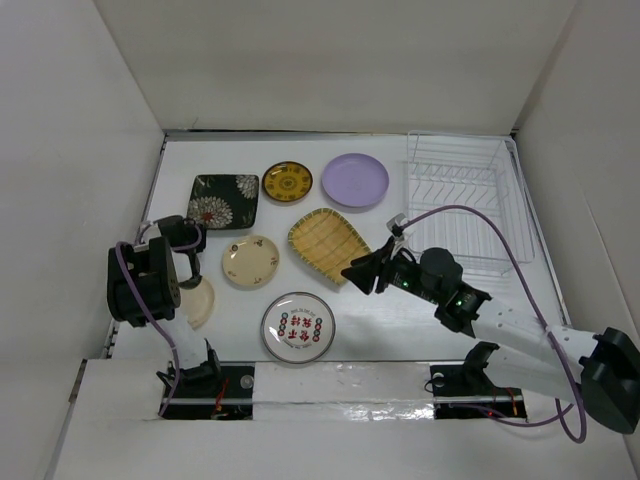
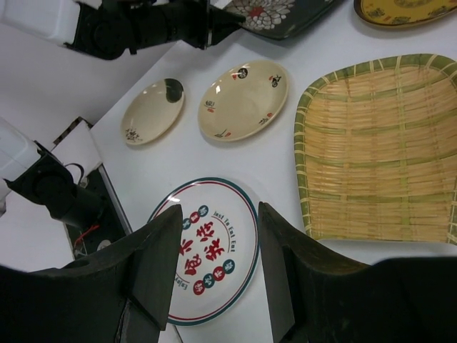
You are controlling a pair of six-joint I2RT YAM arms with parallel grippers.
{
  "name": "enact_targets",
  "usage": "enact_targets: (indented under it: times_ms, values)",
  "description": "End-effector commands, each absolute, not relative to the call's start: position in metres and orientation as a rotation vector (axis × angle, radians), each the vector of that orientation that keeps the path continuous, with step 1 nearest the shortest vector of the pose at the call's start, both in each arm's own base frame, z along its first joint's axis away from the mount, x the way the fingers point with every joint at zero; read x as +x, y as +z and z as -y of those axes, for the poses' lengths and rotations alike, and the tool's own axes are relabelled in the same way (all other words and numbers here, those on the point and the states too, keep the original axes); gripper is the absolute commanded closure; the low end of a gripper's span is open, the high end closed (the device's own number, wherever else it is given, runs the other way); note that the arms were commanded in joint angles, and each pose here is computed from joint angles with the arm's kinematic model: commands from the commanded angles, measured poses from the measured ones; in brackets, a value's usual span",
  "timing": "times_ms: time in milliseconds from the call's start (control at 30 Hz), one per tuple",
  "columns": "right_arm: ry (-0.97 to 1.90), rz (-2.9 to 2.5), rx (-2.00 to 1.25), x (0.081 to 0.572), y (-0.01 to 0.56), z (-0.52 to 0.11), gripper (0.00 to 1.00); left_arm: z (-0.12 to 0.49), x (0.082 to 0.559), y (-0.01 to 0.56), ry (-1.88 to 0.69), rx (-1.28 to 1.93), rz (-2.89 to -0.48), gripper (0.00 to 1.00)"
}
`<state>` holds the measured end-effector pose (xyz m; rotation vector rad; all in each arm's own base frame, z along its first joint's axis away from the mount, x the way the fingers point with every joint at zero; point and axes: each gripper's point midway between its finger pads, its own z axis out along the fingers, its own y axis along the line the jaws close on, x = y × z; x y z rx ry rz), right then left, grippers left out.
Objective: Load the plates into the dish rack
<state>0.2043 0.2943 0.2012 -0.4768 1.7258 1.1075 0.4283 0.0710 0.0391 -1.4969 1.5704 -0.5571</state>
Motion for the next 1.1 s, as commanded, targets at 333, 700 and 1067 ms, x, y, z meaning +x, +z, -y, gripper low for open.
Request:
enact_targets:
  times_ms: [333,700,1067]
  values:
    - [1.104,-1.746,-0.471,0.231,0.201,-0.313,0.51,-0.059,0.401,0.153,-0.829,-1.086,-1.225,1.00]
    - [1.090,-1.772,-0.443,0.255,0.214,-0.330,0.54,-0.049,0.407,0.208,-1.014,-0.964,-1.066,1.00]
    - [1.278,-1.804,-0.264,0.337,0.223,-0.392,0.00,-0.028,0.381,0.268,-1.054,-0.829,-1.070,1.00]
